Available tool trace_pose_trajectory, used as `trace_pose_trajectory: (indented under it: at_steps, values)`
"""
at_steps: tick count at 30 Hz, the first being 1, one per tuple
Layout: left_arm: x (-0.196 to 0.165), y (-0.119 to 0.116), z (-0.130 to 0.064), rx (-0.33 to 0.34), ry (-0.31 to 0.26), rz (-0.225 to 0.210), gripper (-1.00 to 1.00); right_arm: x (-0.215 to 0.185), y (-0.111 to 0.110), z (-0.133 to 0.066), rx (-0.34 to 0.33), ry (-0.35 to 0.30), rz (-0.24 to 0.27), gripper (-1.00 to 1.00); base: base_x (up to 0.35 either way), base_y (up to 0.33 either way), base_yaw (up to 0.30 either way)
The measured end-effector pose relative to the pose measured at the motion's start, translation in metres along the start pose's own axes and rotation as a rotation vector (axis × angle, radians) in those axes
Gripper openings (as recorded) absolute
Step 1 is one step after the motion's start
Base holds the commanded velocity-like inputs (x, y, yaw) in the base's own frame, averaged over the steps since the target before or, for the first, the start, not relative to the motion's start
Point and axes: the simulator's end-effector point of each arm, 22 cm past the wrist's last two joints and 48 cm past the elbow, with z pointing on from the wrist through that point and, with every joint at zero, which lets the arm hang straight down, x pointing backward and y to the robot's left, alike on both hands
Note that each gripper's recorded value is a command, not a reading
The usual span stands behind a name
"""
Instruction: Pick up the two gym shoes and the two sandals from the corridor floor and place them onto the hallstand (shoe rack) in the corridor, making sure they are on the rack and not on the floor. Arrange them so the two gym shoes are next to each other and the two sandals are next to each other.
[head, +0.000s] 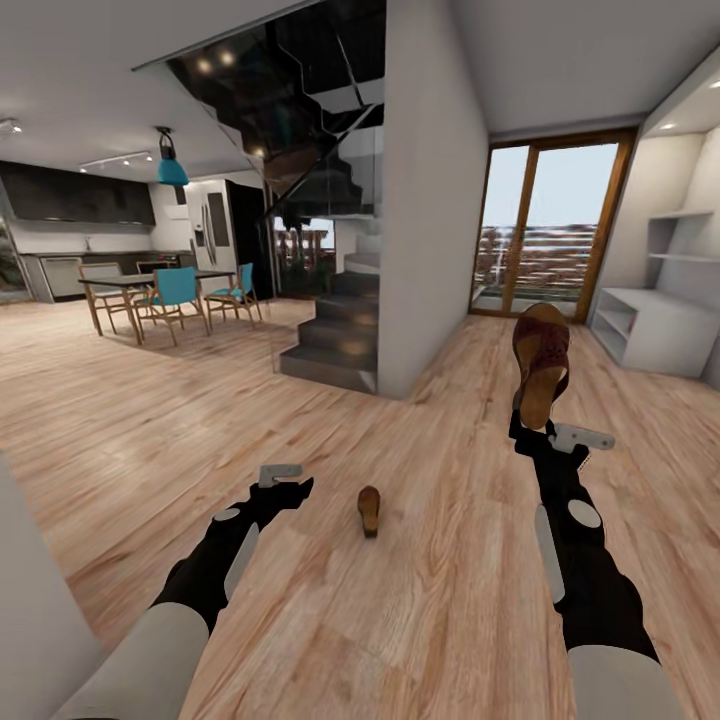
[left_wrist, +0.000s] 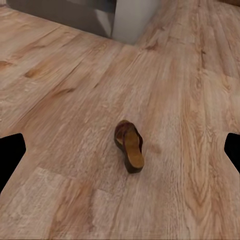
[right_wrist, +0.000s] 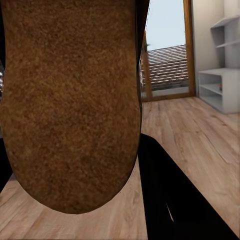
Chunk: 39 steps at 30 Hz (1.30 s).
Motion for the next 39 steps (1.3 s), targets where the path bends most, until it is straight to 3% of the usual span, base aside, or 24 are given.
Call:
trace_pose_trajectory:
  at_steps: [13, 39]
  values:
    - [0.0087, 0.0017, 0.0036, -0.001, 0.014, -0.003, 1.0, 0.0091, -0.0004, 0.0013, 0.001, 0.013, -0.004, -1.0, 0.292, -0.228, 0.178]
    - [0.0095, 0.0023, 0.0039, -0.002, 0.015, -0.005, 1.0, 0.0101, -0.0002, 0.0015, 0.0, 0.015, -0.006, -1.0, 0.291, -0.229, 0.007]
